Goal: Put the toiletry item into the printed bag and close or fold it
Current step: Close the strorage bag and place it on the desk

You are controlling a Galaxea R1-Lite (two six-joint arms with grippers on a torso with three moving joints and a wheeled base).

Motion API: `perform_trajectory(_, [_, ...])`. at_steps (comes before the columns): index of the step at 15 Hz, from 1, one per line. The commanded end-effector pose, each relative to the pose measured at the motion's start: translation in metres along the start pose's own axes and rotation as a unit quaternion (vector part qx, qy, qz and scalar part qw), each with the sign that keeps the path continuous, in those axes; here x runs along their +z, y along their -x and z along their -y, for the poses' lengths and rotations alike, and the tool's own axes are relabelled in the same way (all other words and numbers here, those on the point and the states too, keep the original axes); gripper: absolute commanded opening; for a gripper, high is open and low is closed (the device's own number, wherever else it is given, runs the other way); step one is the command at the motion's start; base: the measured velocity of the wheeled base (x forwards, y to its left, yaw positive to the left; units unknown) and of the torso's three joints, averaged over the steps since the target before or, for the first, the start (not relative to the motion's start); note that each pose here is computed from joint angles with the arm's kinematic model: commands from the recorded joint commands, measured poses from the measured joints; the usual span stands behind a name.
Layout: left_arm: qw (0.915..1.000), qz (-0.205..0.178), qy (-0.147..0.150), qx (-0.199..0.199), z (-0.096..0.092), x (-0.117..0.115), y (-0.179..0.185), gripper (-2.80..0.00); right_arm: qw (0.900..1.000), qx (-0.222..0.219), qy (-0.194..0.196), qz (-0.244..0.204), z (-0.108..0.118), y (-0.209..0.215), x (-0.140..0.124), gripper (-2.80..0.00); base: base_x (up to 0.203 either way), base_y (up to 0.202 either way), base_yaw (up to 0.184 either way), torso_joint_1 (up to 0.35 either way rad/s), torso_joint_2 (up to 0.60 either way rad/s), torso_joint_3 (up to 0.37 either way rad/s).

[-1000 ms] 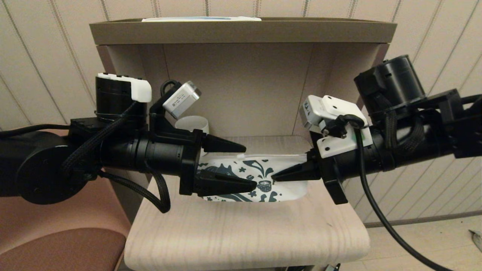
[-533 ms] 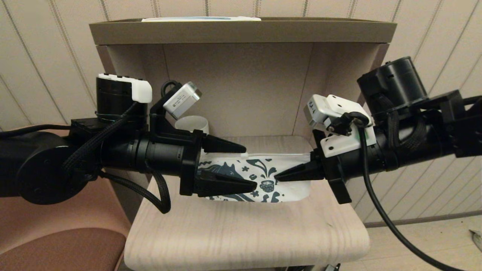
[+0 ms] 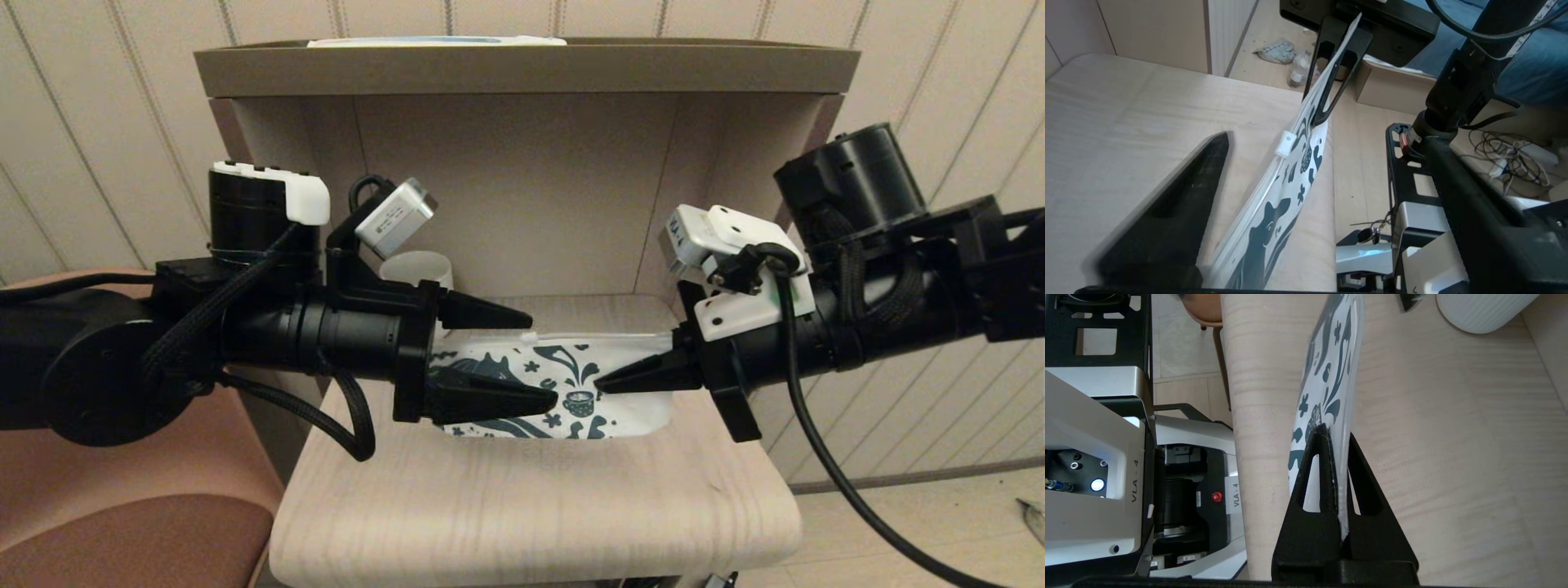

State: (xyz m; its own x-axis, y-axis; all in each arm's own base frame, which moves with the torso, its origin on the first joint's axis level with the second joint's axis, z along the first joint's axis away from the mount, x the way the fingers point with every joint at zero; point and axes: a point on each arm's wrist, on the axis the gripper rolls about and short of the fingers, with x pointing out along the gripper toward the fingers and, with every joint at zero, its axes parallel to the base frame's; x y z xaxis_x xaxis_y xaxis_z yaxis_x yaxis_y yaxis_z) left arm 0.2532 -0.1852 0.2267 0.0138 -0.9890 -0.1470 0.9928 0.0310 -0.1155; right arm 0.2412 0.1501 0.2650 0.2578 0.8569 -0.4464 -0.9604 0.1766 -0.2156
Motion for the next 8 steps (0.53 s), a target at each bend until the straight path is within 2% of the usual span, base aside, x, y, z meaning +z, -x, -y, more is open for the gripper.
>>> perform_trajectory(1, [1.0,0.0,0.0,-0.003,-0.0004,-0.0006,-0.0003,-2.8,1.0,0.002,0.002,0.002,-0.0002,0.0003,0.0005,-2.8,0.0,0.0,0.0,0.0,0.0,0.0])
perform_trajectory(8, [1.0,0.0,0.0,-0.004,-0.0005,-0.0008,-0.0004,-2.8,1.0,0.001,0.003,0.002,0.0002,0.0,0.0009,-2.8,0.0,0.0,0.0,0.0,0.0,0.0])
